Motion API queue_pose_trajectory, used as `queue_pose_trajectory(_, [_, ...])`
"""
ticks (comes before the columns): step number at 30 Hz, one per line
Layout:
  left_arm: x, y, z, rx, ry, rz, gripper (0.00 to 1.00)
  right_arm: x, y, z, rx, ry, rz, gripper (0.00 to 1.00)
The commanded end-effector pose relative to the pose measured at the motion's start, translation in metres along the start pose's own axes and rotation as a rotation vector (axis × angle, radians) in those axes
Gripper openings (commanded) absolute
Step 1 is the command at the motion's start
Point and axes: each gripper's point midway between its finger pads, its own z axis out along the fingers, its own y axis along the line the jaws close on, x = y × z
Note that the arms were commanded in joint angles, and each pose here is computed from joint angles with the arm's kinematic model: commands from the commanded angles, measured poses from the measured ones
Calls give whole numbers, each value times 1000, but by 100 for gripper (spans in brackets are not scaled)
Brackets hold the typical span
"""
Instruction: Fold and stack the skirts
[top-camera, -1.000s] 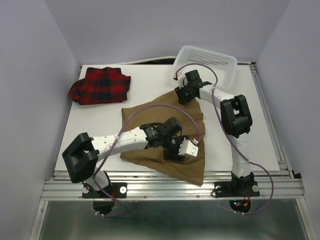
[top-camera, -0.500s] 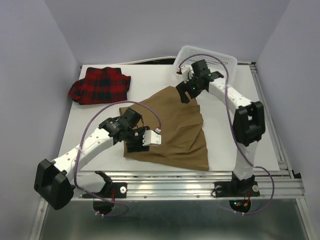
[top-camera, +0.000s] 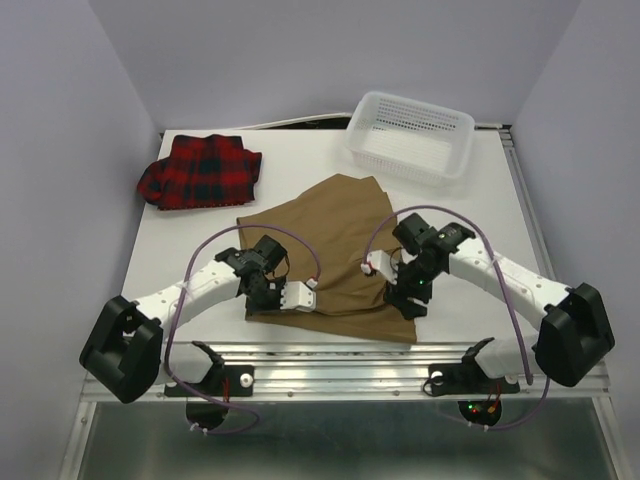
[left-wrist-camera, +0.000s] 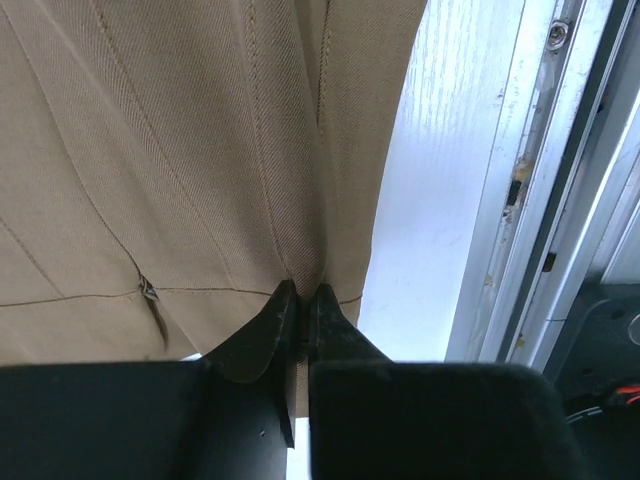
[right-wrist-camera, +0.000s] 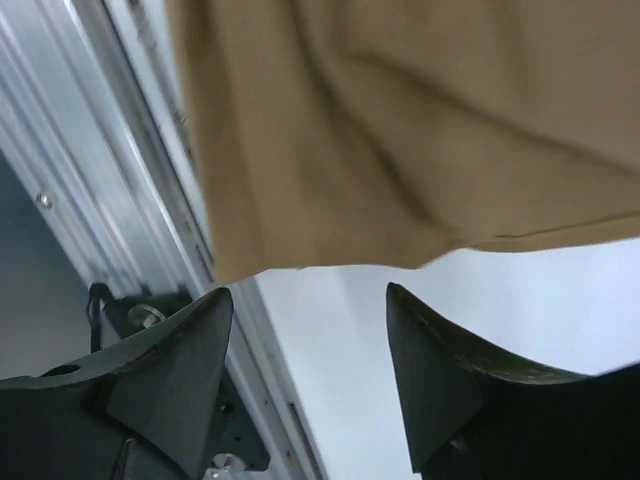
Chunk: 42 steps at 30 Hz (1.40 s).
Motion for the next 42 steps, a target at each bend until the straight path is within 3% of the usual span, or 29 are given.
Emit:
queue_pose_trajectory(1, [-6, 0, -4, 0, -36, -42, 5, 17, 18, 1, 17, 31, -80, 70])
queue_pose_trajectory(4, [-2, 3, -3, 34, -47, -115, 0, 22, 21, 5, 11, 42, -95, 71])
queue_pose_trajectory(11, [-5, 22, -7, 62, -97, -204, 0, 8, 16, 28, 50, 6, -100, 87])
queue_pose_trajectory(19, [-8, 30, -10, 63, -123, -224, 0, -1, -3, 65, 137, 2, -138, 89])
queue_pose_trajectory(23, [-8, 33, -14, 64, -137, -228, 0, 14, -9, 85, 182, 67, -161, 79])
queue_pose_trajectory(25, [-7, 33, -15, 59, -143, -230, 0, 25, -11, 89, 200, 97, -150, 44])
queue_pose_trajectory(26, [-6, 33, -17, 53, -141, -224, 0, 26, -8, 88, 182, 101, -153, 17])
queue_pose_trajectory(27, [-5, 30, -18, 58, -138, -219, 0, 25, -3, 86, 156, 97, -152, 3])
queue_pose_trajectory(33, [-4, 19, -42, 34, -140, -108, 0, -35, 44, 8, -5, -110, -274, 1])
queue_pose_trajectory(36, [-15, 15, -67, 8, -184, -77, 0, -72, 49, -41, 47, -235, -305, 1])
queue_pose_trajectory(42, [-34, 12, -103, -17, -252, -68, 0, -88, 24, -88, 228, -264, -312, 1])
